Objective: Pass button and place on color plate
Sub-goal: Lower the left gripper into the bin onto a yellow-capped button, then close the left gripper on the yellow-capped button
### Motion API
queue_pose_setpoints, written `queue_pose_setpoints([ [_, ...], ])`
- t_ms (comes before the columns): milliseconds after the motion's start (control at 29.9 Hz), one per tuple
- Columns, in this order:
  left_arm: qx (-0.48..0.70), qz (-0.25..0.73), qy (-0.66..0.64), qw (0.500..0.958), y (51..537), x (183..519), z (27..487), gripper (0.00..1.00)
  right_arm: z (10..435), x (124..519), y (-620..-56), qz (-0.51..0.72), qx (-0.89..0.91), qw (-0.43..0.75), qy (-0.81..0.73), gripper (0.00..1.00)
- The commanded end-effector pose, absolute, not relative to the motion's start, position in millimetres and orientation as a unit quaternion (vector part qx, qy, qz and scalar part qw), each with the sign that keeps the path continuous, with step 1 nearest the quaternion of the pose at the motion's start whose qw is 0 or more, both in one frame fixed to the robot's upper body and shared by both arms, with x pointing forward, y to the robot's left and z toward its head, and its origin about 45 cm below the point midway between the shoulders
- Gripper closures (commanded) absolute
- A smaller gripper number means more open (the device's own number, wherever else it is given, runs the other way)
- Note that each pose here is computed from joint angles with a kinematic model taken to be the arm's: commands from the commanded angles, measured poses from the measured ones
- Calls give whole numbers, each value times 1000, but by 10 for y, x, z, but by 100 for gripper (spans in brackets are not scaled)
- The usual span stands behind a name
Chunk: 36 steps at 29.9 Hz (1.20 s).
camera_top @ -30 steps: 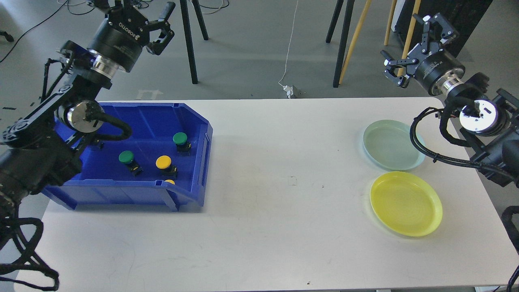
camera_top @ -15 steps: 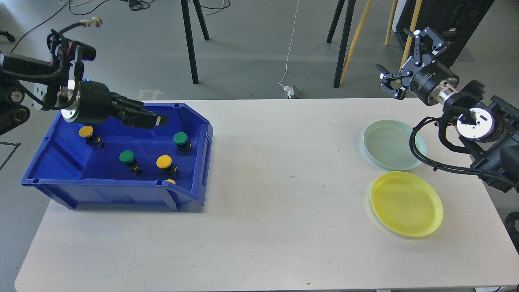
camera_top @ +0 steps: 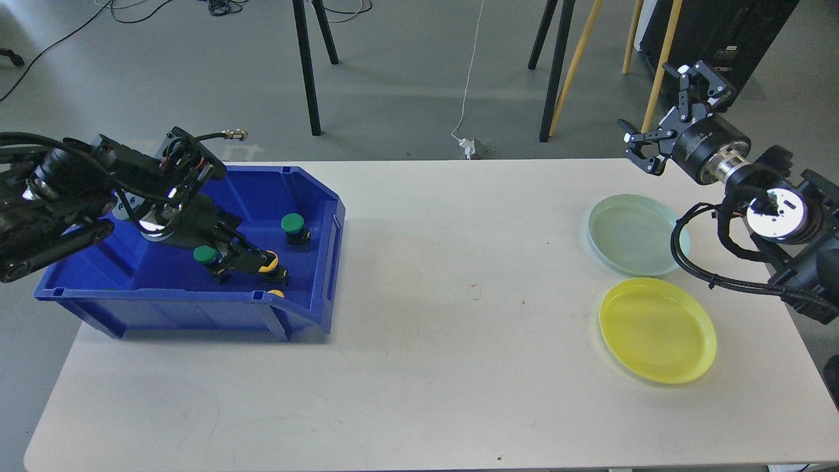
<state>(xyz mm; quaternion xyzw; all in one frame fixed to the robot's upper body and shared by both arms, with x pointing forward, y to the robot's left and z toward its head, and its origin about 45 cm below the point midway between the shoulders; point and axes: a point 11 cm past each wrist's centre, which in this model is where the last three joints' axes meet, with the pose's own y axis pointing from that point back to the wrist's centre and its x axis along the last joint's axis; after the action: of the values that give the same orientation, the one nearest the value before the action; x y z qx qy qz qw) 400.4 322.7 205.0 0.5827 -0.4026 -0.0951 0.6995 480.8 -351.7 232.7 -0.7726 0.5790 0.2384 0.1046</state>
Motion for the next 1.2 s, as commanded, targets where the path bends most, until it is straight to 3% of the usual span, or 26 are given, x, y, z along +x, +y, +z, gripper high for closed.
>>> queue_pose_setpoints([
  [0,586,-98,-394,701,3211,4006,1912,2,2320,4804,-3522,239,-772,105,580,1],
  [234,600,-96,-370,702,3207,4031,1607,2,2273,4770,-3570,242,-768,103,584,1],
  [601,591,-102,-376,707,3063,4039,1569,3,2231,4737,-3627,244,-764,101,588,1],
  [768,591,-105,-376,706,3050,4036,1558,8,2168,4700,-3653,249,-761,97,591,1],
  [1036,594,-103,-381,701,3022,4084,1549,29,2125,4677,-3665,252,-759,95,592,1],
  [1169,596,-104,-385,697,3000,4113,1533,32,2127,4675,-3675,253,-758,99,593,1],
])
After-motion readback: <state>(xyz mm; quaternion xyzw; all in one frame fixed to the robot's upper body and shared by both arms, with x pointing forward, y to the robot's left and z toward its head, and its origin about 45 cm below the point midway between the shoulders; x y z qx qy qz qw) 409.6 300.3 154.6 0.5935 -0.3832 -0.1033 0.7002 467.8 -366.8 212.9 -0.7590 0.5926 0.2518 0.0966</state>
